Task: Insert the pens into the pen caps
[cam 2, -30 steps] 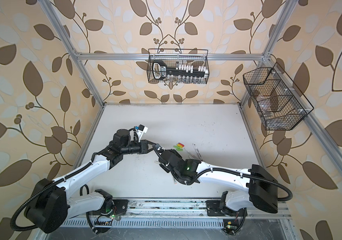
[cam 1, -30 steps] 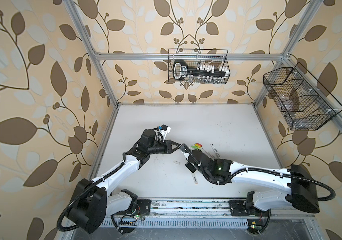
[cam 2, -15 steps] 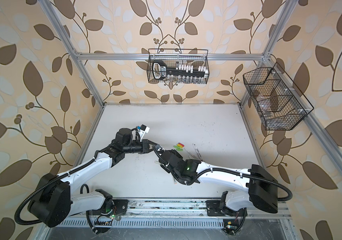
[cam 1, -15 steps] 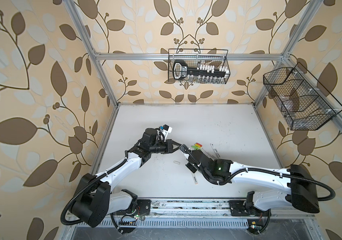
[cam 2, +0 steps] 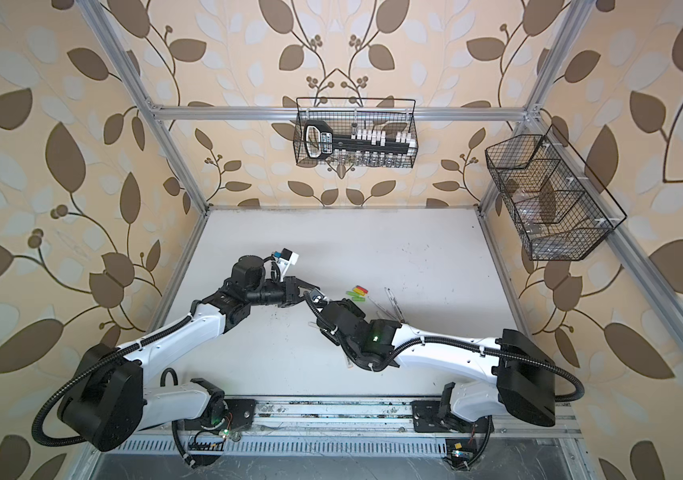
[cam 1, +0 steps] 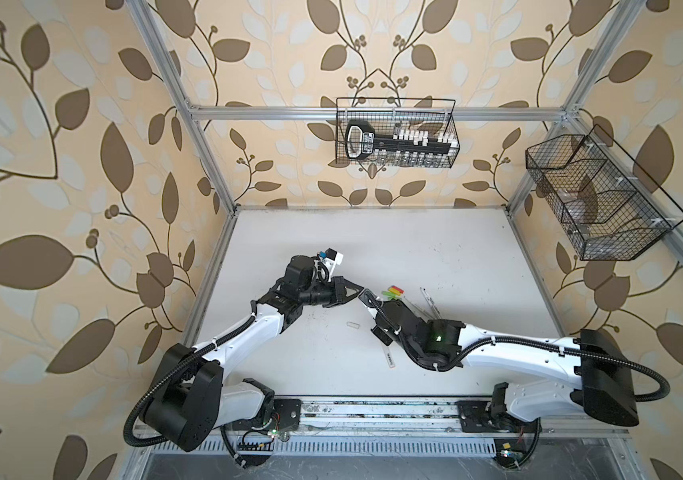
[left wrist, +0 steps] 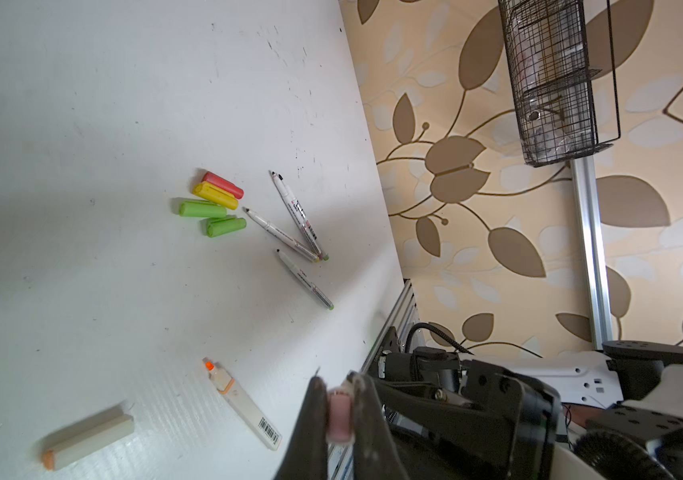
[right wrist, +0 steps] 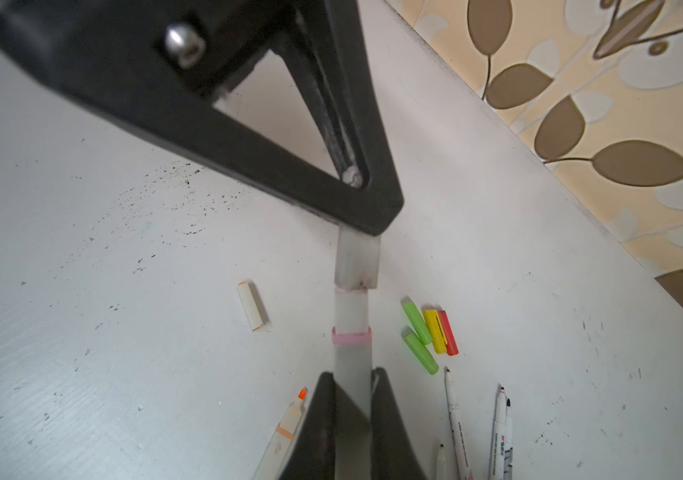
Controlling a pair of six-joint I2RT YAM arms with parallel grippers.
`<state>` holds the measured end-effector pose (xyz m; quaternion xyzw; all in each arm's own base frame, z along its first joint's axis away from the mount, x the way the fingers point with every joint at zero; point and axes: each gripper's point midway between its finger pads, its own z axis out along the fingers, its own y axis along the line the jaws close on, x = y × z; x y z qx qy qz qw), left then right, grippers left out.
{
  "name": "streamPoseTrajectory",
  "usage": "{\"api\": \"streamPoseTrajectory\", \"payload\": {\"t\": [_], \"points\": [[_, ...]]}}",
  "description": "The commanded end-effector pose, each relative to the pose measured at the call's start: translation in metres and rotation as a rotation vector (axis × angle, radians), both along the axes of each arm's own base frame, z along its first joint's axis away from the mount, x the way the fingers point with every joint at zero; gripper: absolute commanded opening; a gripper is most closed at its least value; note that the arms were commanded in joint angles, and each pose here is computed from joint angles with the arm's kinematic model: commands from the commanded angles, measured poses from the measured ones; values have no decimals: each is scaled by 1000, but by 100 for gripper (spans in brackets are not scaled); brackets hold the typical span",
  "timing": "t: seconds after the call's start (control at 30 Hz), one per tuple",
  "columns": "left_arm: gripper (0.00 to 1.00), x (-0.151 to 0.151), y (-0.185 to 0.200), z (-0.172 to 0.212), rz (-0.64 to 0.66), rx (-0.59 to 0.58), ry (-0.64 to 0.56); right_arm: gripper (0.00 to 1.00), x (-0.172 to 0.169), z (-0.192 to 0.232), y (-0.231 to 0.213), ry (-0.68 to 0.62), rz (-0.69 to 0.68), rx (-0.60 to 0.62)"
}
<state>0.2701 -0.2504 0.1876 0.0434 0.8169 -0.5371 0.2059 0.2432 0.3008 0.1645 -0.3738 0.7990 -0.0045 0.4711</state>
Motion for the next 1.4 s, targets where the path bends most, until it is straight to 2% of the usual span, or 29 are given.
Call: {"api": "streamPoseTrajectory", "payload": {"t": [0.0,0.27,0.53,0.93,1.3,1.37], "points": [[0,-25,-4,-22,-85,62,83,10,9,57,23,-110,6,201],[0,-31,-3,-22,-95,86,27,10,8,68,22,-87,31,279],[0,-41,-11,-1,-143,32,-49,10,6,72,20,-73,55,333],[0,-51,-21,15,-197,-78,19,9,0,86,8,-152,75,382],[0,-49,-18,6,-180,-27,28,9,1,92,14,-167,78,389],[5,-48,-18,7,-178,-26,22,9,2,91,16,-166,77,384]]}}
